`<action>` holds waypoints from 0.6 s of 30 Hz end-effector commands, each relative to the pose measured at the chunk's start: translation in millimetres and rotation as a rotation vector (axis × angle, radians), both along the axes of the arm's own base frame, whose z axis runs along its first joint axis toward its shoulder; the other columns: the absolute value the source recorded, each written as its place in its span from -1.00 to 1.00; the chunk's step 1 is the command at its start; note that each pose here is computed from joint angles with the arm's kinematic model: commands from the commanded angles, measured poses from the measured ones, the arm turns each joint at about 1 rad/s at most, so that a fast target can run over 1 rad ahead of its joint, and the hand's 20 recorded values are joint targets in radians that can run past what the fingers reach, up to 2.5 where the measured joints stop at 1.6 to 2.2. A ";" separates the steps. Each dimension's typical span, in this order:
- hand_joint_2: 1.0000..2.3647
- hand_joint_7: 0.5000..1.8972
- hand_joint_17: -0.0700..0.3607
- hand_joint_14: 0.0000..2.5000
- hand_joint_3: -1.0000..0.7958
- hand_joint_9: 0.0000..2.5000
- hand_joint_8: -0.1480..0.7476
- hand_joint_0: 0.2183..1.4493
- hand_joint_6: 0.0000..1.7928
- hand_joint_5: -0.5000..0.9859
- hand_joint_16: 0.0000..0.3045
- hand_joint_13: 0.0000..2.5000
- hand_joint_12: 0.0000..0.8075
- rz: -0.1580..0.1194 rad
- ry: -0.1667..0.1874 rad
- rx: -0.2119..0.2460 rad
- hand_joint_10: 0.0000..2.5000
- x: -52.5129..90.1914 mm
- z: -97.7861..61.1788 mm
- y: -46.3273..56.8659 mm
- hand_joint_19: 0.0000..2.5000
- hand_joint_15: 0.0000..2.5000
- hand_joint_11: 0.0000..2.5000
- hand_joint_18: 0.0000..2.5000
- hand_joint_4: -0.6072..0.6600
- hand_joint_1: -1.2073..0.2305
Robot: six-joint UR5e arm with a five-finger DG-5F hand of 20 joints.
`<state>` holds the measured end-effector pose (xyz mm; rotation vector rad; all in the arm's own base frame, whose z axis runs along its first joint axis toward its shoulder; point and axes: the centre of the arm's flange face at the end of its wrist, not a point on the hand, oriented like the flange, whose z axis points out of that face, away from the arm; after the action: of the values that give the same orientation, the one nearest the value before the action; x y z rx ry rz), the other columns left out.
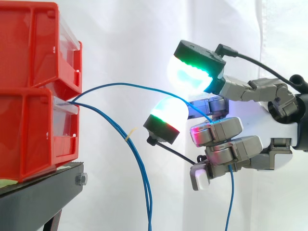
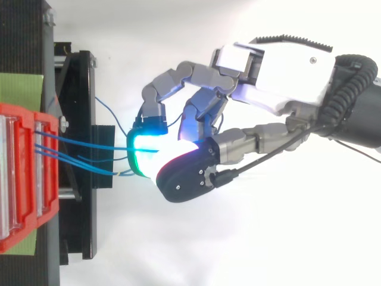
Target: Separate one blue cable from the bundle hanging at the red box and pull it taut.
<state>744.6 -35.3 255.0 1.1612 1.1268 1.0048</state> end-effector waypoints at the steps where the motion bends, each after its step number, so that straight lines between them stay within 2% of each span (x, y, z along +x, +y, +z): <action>1: -1.00 -0.21 -0.18 -0.57 -0.44 -0.16 -0.07 -0.44 -0.01 -0.55 -0.69 0.03 -0.21 0.000 0.000 0.000 -0.41 0.0 0.1 0.0 -0.36 0.20 0.20 -0.34 0.14 -0.02; 4: -0.99 -0.19 -0.19 -0.59 -0.34 -0.15 -0.09 -0.37 -0.02 -0.54 -0.70 0.03 -0.24 -0.002 -0.001 0.003 -0.44 0.0 0.1 -0.1 -0.35 0.21 0.22 -0.35 0.11 -0.01; 9: -0.97 -0.10 -0.19 -0.61 -0.12 -0.15 -0.09 -0.38 -0.01 -0.54 -0.69 0.04 -0.24 -0.002 0.001 0.004 -0.44 -0.1 -0.1 -0.2 -0.36 0.23 0.22 -0.34 0.08 -0.16; 18: -0.96 -0.10 -0.19 -0.63 0.00 -0.15 -0.10 -0.39 0.01 -0.54 -0.70 0.05 -0.23 0.000 0.000 0.000 -0.43 0.0 0.1 0.0 -0.36 0.24 0.22 -0.34 -0.04 -0.22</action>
<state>744.6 -35.3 254.9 1.1623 1.1261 1.0050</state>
